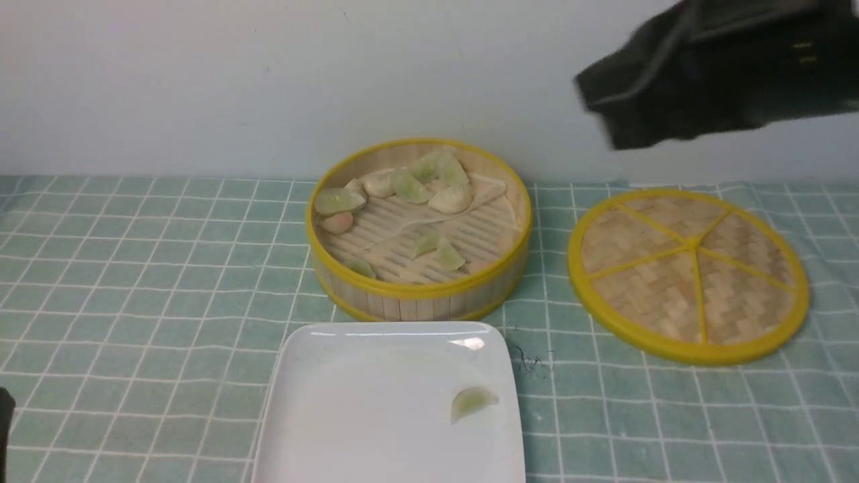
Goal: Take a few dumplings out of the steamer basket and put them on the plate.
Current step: Use the left arm to grab a dumpling from the steamer
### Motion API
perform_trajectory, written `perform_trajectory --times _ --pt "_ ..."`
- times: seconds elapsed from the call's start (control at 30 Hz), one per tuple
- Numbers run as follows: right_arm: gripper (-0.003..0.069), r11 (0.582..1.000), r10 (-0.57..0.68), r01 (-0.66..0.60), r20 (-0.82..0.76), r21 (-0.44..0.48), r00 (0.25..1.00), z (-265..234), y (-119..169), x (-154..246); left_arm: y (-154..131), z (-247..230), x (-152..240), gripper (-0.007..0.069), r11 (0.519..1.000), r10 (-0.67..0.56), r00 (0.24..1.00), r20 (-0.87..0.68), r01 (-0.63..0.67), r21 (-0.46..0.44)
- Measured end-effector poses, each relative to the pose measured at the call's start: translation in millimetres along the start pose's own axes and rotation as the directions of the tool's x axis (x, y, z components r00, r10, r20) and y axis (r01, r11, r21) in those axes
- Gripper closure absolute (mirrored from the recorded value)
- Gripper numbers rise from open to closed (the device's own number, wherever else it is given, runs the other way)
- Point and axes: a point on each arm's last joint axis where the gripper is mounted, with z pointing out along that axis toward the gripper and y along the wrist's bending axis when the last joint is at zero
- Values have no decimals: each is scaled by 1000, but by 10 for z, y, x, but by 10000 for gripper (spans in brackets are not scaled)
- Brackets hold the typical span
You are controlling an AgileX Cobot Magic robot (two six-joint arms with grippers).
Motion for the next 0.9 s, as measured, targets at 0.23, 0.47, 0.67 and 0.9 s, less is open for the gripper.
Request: perform_trajectory --times 0.23,0.47,0.67,0.9 --pt "672 999 19 -31 327 30 945 -916 -88 809 -39 -39 -257 307 989 -141 953 267 124 80" --pt "672 994 80 -106 525 20 847 -1332 -151 1584 -20 114 -708 307 900 -430 885 177 407 153" --pt "672 991 88 -131 558 37 825 -1397 -183 1680 -43 329 -605 307 895 -436 900 -28 436 98" --pt "672 991 82 -126 535 47 841 -1332 -183 1657 -102 374 -557 391 902 -397 912 -98 408 139"
